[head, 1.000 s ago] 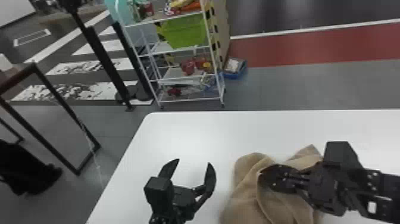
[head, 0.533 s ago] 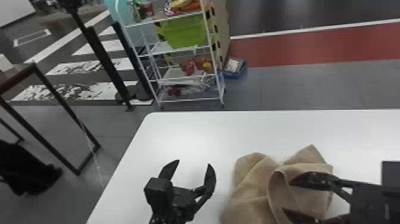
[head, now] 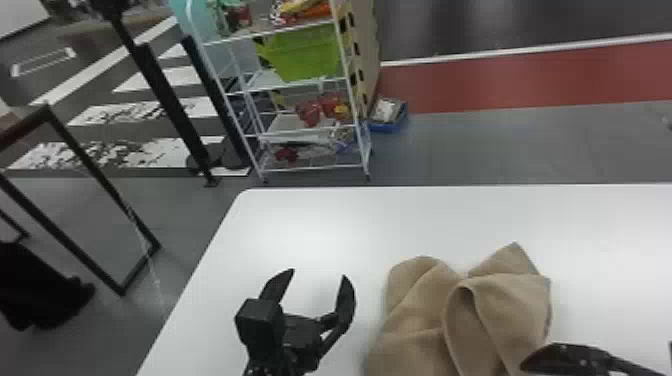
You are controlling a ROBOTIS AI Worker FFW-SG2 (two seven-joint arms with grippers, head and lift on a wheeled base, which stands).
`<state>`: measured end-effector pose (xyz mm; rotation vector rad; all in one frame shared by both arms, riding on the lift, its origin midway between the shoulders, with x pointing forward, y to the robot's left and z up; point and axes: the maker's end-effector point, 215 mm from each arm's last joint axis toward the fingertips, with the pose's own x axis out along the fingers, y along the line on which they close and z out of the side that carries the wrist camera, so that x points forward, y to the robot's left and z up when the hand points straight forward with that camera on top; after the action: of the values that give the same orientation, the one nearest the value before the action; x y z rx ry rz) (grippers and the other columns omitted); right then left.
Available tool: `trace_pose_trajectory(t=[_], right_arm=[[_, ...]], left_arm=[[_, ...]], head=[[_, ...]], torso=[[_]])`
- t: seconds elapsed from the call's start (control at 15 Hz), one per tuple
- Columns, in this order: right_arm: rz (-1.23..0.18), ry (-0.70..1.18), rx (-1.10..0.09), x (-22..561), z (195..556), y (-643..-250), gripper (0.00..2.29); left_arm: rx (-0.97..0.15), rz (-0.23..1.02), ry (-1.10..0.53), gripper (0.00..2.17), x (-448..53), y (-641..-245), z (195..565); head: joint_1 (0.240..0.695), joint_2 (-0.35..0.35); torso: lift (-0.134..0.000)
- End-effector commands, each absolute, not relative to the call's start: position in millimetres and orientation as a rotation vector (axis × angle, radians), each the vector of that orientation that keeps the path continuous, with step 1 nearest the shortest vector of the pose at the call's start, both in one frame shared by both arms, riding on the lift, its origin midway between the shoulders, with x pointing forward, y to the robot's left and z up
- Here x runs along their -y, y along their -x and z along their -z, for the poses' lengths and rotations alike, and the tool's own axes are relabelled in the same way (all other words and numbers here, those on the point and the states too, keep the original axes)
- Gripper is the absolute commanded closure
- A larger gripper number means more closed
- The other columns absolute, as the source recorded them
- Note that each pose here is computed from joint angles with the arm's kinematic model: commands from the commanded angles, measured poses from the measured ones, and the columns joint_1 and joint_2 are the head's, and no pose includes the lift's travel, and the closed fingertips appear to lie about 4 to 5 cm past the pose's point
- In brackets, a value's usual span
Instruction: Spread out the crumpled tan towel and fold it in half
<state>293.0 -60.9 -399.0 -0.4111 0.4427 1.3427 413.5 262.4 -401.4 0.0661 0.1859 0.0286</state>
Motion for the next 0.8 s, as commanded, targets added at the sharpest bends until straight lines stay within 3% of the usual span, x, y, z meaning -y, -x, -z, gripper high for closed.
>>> trace_pose_trajectory(t=[0.0, 0.33, 0.73], right_arm=[[-1.339, 0.403, -0.495, 64.5, 411.8, -286.2, 0.22], [-1.290, 0.378, -0.615, 78.4, 434.1, -281.5, 0.28], [-1.264, 0.374, -0.648, 78.7, 450.4, -296.6, 0.38]], left_arm=[[-0.186, -0.030, -0.063, 0.11, -261.9, -413.3, 401.9], [-0.187, -0.031, -0.063, 0.11, -262.3, -413.7, 403.9], [-0.193, -0.026, -0.060, 0.11, -260.1, -416.4, 408.9]], head=[[0.695, 0.322], [0.695, 0.315], [0.695, 0.291]], torso=[[-0.121], [-0.121], [-0.121]])
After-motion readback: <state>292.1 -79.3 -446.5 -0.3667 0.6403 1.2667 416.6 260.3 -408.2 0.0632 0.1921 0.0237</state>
